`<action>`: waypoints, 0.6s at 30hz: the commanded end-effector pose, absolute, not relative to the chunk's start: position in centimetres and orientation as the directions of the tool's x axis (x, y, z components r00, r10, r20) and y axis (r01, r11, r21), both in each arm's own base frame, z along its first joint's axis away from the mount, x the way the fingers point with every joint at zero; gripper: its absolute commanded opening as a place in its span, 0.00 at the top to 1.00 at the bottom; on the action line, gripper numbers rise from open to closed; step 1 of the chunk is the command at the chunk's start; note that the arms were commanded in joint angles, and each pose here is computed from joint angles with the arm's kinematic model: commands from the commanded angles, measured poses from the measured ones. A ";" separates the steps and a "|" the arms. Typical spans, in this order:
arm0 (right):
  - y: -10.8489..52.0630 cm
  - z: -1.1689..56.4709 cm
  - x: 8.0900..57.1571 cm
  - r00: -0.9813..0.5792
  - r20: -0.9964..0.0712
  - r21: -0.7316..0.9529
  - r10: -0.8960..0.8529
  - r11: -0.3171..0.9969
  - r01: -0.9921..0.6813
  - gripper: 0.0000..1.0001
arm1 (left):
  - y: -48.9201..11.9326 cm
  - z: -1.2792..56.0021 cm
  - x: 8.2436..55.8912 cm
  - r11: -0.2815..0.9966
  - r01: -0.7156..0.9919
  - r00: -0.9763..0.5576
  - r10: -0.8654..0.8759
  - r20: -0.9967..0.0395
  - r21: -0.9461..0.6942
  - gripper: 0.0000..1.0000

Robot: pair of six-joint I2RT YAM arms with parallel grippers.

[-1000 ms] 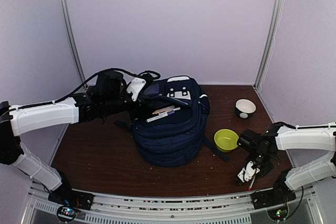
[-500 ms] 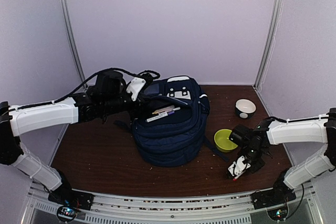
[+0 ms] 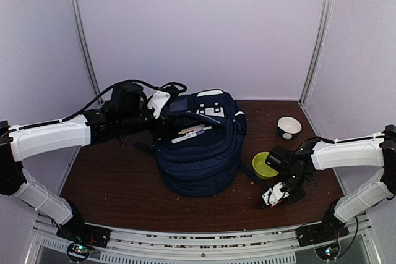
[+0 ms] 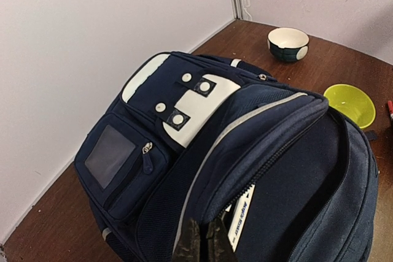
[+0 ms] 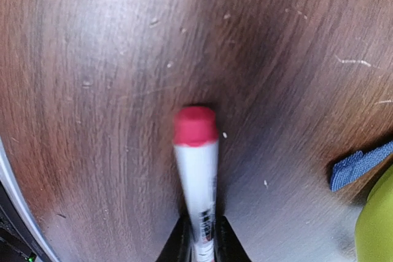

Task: Pack the student bag
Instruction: Grab the pen from the corner of the board.

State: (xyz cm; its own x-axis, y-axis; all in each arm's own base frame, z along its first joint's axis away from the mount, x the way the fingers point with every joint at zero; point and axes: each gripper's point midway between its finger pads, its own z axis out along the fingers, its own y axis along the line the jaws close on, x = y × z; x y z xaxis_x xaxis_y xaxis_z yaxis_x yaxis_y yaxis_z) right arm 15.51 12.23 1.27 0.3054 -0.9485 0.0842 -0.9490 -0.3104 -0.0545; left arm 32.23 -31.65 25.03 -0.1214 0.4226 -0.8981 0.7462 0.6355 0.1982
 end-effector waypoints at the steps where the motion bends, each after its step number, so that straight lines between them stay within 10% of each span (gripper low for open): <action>1: 13.9 1.0 15.5 0.274 0.013 -0.056 -0.962 -0.275 -0.960 0.90 | -30.6 29.8 33.3 0.695 0.687 -0.035 0.325 -0.945 0.213 1.00; 18: 32.4 22.7 21.0 0.349 -0.441 -0.330 -0.827 -0.212 -0.920 0.94 | -31.6 29.9 33.6 0.683 0.712 -0.055 0.289 -0.956 0.165 1.00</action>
State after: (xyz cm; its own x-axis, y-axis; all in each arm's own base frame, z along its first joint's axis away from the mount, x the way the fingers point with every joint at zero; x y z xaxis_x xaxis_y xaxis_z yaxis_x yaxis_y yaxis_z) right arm 21.49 29.00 20.72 0.3331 -0.8631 -0.3796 -0.9186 -0.2062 -0.3372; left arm 32.22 -31.70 25.09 -0.1281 0.4118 -0.9022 0.7493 0.6362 0.1840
